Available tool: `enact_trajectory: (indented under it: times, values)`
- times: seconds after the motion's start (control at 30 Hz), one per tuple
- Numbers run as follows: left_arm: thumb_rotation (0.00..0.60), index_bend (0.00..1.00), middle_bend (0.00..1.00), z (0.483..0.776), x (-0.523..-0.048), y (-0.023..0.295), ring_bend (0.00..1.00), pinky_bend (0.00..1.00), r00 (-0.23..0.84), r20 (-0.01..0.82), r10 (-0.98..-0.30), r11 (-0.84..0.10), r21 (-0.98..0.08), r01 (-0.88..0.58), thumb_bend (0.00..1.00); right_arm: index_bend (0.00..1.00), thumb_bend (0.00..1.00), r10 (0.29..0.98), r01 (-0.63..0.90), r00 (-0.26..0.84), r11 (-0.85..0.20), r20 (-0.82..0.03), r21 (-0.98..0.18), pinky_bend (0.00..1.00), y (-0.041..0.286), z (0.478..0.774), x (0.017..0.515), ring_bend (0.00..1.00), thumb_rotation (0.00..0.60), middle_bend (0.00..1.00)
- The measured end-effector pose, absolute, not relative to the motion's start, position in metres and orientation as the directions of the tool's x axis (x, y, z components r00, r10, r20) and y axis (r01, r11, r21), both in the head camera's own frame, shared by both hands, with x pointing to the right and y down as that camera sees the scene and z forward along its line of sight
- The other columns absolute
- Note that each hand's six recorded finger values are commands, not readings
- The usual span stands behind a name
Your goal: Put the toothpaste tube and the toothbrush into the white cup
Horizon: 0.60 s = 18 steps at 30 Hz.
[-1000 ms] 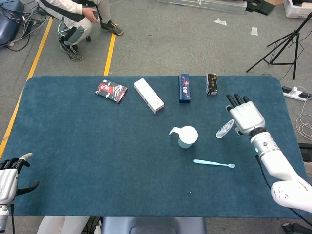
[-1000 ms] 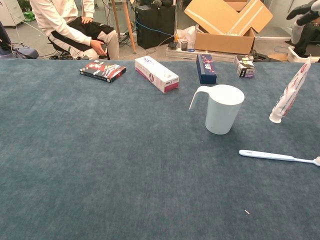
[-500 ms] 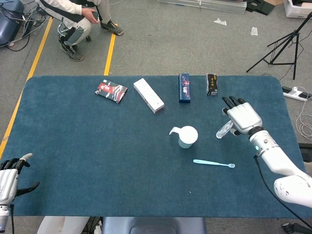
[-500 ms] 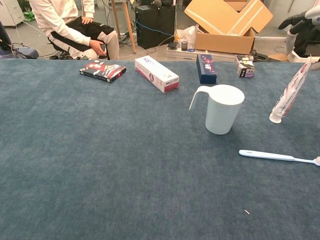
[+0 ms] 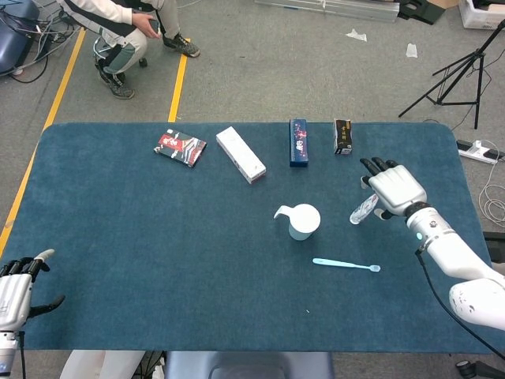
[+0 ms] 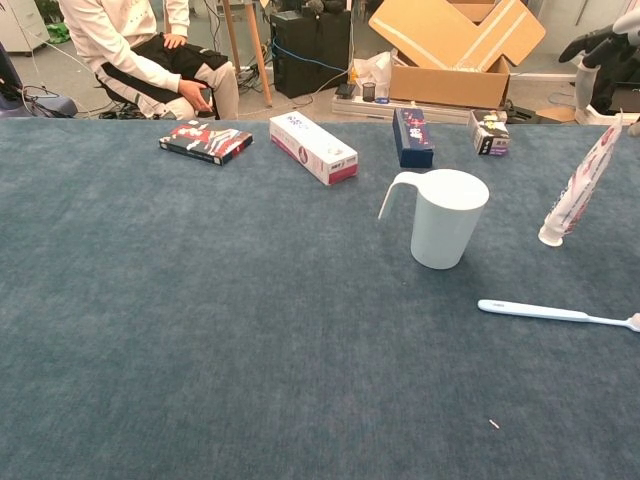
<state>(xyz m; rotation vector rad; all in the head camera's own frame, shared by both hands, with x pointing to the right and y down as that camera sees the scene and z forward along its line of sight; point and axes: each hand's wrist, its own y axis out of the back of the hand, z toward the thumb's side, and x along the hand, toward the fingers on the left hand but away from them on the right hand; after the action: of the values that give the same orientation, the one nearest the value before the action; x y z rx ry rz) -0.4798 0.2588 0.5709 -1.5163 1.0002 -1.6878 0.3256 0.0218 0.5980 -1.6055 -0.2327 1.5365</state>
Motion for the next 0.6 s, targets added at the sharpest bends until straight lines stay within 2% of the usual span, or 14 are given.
enact_trajectory:
  times: [0.6]
  values:
    - [0.6,0.19,0.4,0.592,-0.512,0.261,0.25,0.23,-0.236,0.503,-0.831,-0.53,-0.846,0.065,0.0,0.38,0.16,0.617,-0.411,0.332,-0.586,-0.713,-0.698,0.18,0.006,0.589,0.326,0.0,0.6,0.06]
